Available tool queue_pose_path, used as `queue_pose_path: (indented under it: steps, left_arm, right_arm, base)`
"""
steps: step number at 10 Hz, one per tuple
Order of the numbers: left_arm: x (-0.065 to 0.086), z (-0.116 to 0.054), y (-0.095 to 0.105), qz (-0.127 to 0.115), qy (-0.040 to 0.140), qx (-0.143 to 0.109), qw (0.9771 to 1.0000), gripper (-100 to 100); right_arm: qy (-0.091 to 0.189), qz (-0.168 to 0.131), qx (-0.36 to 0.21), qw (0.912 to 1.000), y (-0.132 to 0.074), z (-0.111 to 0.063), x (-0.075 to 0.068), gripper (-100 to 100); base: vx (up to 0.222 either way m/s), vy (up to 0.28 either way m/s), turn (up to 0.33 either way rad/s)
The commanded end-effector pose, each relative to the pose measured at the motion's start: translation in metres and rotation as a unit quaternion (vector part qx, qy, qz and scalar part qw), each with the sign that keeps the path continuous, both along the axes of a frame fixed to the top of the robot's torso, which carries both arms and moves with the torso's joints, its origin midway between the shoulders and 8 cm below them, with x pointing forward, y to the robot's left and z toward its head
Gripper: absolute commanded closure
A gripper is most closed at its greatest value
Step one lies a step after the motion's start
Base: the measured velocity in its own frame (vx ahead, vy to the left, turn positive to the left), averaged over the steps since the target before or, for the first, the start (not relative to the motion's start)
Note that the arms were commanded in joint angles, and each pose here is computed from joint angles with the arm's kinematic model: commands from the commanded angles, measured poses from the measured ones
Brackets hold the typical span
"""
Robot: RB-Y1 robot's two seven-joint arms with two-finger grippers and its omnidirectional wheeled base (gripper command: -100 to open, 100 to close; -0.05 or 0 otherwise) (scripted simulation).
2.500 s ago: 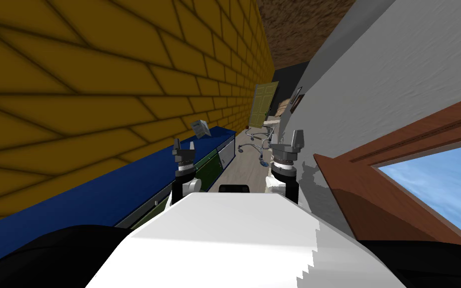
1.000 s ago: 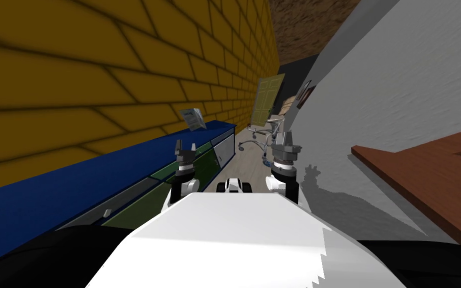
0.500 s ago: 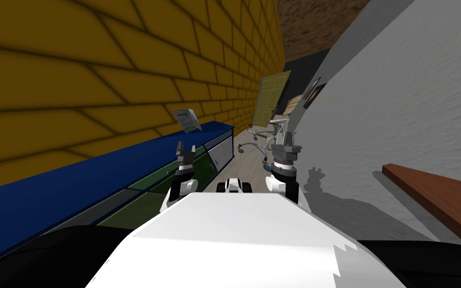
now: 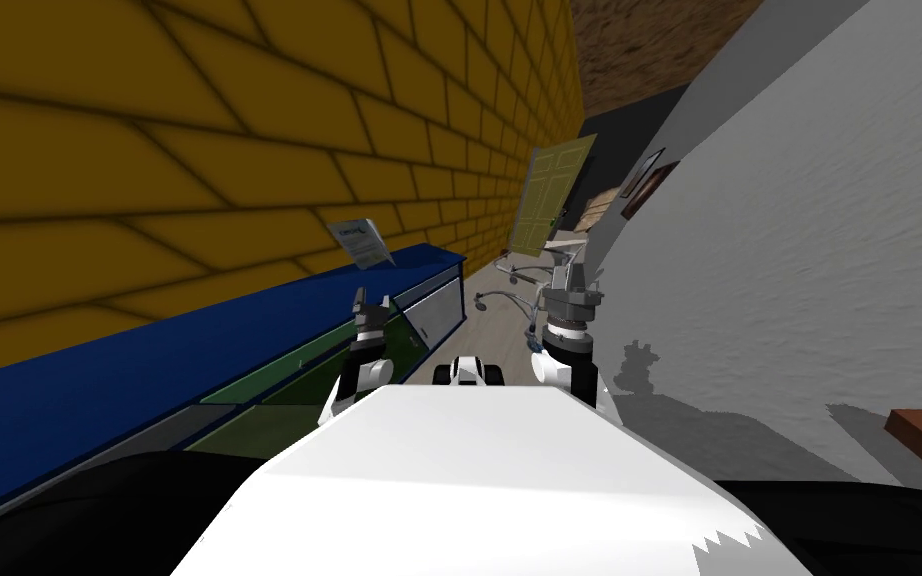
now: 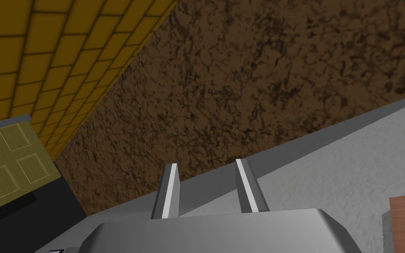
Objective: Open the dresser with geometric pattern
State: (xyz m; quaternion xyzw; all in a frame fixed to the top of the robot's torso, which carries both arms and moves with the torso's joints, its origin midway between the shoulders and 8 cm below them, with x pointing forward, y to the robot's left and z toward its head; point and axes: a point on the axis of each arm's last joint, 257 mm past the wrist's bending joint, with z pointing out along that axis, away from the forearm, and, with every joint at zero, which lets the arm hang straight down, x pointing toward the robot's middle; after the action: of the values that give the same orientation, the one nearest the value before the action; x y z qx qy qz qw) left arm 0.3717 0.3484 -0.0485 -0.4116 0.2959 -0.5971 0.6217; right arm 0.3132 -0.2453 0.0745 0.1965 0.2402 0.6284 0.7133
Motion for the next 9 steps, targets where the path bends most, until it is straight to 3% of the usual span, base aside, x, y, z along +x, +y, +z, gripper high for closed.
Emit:
queue_pose_path:
  steps: [1, 9]
  left_arm:
    - [0.005, -0.018, 0.012, 0.008, 0.018, -0.013, 0.9997, -100]
    - [0.011, -0.069, 0.054, 0.036, 0.073, -0.058, 0.9949, -100]
  right_arm:
    - [0.0, 0.0, 0.0, 1.0, 0.0, 0.0, 0.0, 0]
    - [0.0, 0.0, 0.0, 1.0, 0.0, 0.0, 0.0, 0]
  base:
    - [0.157, -0.166, 0.073]
    - [0.154, -0.168, 0.08]
